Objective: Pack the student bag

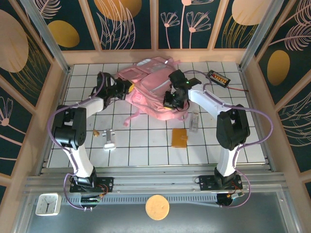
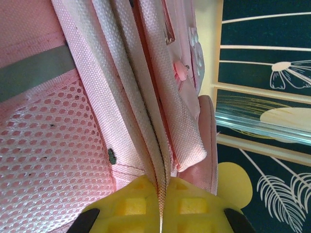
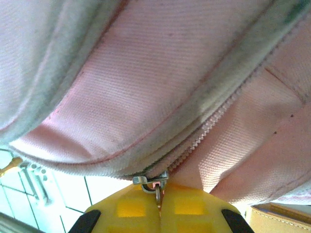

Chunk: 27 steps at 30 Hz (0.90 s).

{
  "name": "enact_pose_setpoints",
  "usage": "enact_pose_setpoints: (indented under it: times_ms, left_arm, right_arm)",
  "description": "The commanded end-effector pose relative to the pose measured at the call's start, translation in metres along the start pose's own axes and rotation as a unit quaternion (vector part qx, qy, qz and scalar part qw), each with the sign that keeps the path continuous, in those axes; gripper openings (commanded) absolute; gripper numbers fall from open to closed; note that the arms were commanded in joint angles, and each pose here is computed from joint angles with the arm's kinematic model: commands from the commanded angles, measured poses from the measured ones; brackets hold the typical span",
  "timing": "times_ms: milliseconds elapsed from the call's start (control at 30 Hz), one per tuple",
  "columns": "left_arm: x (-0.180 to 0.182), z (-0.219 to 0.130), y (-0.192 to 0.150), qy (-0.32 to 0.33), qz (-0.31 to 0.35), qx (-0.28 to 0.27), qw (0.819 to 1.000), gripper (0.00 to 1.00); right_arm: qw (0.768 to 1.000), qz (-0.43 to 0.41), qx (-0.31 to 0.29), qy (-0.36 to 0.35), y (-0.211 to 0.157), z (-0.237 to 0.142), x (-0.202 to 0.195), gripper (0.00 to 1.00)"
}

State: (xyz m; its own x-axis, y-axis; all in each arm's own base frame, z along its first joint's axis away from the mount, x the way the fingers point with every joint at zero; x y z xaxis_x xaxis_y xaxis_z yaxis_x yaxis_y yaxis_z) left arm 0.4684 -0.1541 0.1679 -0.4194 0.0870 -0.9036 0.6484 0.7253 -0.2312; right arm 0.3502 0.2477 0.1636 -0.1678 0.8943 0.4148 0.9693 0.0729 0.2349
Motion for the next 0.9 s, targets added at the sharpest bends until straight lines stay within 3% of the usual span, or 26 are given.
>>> enact_pose_setpoints:
  times_ms: [0,33,67,167,233,400,633,867]
  left_arm:
    - [-0.046,-0.016,0.039,-0.055,0.063,-0.057,0.995,0.09]
    - [-0.047,-0.018,0.036,-0.049,0.070,-0.051,0.995,0.34]
    - [-0.048,-0.022,0.033,-0.042,0.079,-0.049,0.995,0.46]
    - [-0.046,-0.043,0.019,-0.025,0.098,-0.059,0.993,0.62]
    - [-0.043,-0.059,0.007,-0.024,0.094,-0.064,0.993,0.65]
    - [-0.021,-0.079,-0.029,-0.038,0.047,-0.044,0.997,0.66]
    - [0.008,-0.034,-0.111,-0.058,-0.040,0.058,0.996,0.58]
    - [0.025,-0.027,-0.110,-0.061,-0.093,0.050,0.993,0.49]
  right_arm:
    - [0.999,-0.009,0.041,-0.001,-0.008,-0.007,0.001,0.00]
    - [0.999,-0.014,0.034,0.010,-0.003,-0.009,0.011,0.00]
    - [0.999,-0.017,0.028,0.020,0.003,-0.011,0.020,0.00]
    - [0.999,-0.019,0.021,0.043,0.016,-0.014,0.034,0.00]
    - [0.998,-0.020,0.020,0.057,0.023,-0.013,0.040,0.00]
    - [0.995,-0.035,0.026,0.087,0.028,-0.009,0.060,0.00]
    - [0.992,-0.052,0.034,0.114,0.028,-0.006,0.080,0.00]
    - [0.991,-0.059,0.034,0.119,0.022,-0.008,0.087,0.00]
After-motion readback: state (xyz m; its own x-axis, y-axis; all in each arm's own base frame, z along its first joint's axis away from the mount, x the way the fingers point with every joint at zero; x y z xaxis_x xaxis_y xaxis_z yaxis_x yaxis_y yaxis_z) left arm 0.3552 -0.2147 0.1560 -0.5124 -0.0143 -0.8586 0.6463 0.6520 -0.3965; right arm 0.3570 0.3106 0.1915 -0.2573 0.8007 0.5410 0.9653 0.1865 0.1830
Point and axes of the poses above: each hand's point on the last joint's axis, 136 mm out from that joint toward the fingers, its own z axis out along the fingers, its own x axis along the line the jaws close on, y = z × x, the point moved 4 cm from there along -z, back along the fingers, and after that the axes turned 11 degrees about -z, right-handed, at the moved point
